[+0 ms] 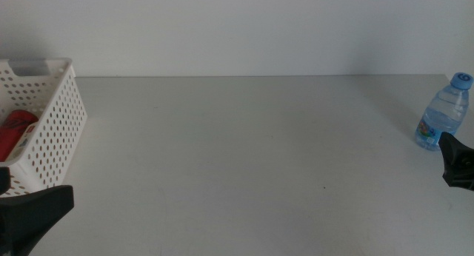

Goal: Use arms to grab the bottles and put them into the dustbin to the left of the table.

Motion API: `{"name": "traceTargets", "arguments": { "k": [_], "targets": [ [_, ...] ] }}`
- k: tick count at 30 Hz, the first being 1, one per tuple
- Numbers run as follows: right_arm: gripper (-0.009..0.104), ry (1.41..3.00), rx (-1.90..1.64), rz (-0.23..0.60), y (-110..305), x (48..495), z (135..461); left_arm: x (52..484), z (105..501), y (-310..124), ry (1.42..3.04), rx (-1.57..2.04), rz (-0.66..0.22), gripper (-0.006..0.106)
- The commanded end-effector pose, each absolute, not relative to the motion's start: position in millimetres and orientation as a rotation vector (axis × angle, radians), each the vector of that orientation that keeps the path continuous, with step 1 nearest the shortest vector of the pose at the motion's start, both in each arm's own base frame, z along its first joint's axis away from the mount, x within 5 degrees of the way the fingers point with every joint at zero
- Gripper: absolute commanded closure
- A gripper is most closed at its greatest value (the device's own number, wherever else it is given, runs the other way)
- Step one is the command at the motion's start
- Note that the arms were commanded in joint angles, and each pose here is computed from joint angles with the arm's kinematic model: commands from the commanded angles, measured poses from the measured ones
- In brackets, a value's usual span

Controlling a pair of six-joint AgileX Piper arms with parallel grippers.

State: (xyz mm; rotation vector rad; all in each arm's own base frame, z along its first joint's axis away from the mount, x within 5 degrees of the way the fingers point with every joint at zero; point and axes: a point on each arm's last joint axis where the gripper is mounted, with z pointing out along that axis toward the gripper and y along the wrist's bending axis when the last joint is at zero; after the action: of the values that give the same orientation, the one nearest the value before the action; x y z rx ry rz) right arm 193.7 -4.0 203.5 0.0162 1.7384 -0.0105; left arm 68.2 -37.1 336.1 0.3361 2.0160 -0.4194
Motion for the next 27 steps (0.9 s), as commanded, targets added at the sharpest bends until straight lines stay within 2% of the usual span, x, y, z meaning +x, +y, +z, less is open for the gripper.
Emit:
{"name": "traceTargets", "arguments": {
  "k": [1, 4, 9, 20, 27],
  "targets": [
    [0.001, 1.547, 0.029, -0.017, -6, 203, 220, 70, 351, -39, 1.923, 0.313, -0.455, 0.007],
    [0.001, 1.482, 0.102, -0.044, -12, 210, 216, 70, 351, -39, 1.923, 0.313, -0.455, 0.007],
    [0.001, 1.478, 0.199, -0.118, -23, 222, 200, 70, 351, -39, 1.923, 0.313, -0.455, 0.007],
    [0.001, 1.479, 0.159, -0.179, -25, 280, 193, 70, 351, -39, 1.923, 0.313, -0.455, 0.007],
    [0.001, 1.48, 0.179, -0.176, -28, 316, 193, 70, 351, -39, 1.923, 0.313, -0.455, 0.007]
  ]
}}
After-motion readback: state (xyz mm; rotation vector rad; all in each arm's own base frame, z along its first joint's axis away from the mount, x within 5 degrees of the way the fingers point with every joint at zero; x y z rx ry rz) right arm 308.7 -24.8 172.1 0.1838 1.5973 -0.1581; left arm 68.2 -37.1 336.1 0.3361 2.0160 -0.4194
